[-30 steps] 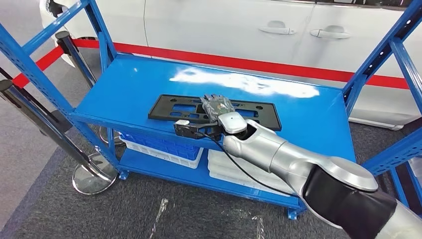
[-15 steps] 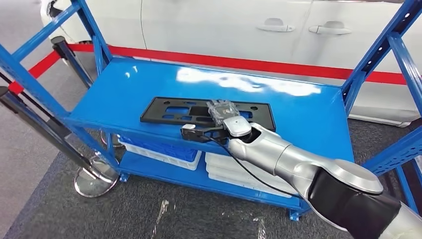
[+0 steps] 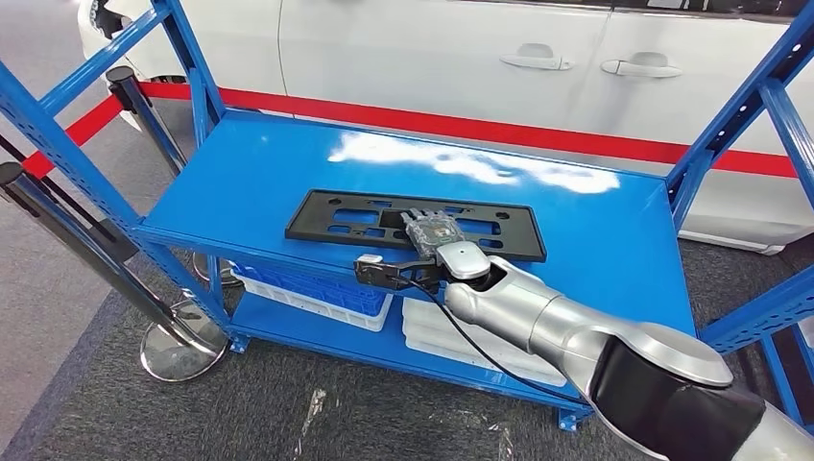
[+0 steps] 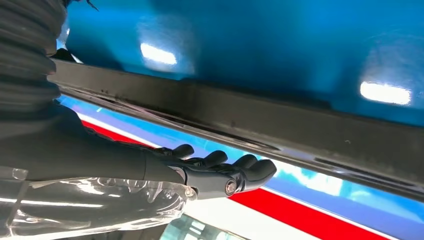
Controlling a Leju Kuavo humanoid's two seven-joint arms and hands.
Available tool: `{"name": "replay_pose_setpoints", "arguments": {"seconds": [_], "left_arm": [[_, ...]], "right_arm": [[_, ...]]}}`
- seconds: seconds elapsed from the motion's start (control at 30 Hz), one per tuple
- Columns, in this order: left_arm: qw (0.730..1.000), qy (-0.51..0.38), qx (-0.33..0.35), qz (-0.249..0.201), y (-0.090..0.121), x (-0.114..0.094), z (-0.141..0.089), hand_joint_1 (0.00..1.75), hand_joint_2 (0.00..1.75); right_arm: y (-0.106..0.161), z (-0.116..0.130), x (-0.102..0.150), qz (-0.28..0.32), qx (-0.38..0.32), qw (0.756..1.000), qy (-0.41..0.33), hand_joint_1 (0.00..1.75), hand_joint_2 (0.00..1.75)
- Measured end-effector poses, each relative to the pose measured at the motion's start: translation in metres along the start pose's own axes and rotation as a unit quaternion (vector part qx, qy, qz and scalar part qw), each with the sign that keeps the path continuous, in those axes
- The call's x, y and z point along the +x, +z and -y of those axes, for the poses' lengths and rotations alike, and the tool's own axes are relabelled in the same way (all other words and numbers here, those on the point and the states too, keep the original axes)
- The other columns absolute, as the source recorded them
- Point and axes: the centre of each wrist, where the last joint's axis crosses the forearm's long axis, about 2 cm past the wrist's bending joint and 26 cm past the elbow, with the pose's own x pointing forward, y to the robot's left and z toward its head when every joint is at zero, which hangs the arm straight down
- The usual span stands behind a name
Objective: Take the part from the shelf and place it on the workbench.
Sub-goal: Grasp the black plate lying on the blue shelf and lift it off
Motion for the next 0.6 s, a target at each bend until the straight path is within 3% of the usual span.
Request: {"name": "replay_pose_setpoints", "arguments": {"seconds": [0.03,0.07,0.17,0.2,0.23,0.6], "left_arm": [[1.0,-0.001,0.001,0.001,0.0,0.0,0.0,0.0,0.0],[1.0,-0.002,0.001,0.002,0.0,0.0,0.0,0.0,0.0],[1.0,-0.003,0.0,0.001,0.0,0.0,0.0,0.0,0.0],[1.0,-0.003,-0.001,0.001,0.0,0.0,0.0,0.0,0.0],[1.0,-0.002,-0.002,0.001,0.0,0.0,0.0,0.0,0.0],[1.0,-0.001,-0.004,-0.001,0.0,-0.001,-0.001,0.0,0.0]], "right_arm": [[0.0,-0.003,-0.002,-0.002,0.002,1.0,-0.002,0.03,1.75],[0.001,-0.006,-0.004,-0.004,0.005,1.0,-0.005,0.28,1.75],[0.002,-0.012,-0.006,-0.007,0.012,1.0,-0.016,1.47,1.75],[0.002,-0.012,-0.007,-0.007,0.012,1.0,-0.02,1.65,1.75],[0.002,-0.012,-0.008,-0.007,0.012,1.0,-0.024,1.75,1.75],[0.001,-0.013,-0.012,-0.006,0.017,0.999,-0.034,1.75,1.75]]}}
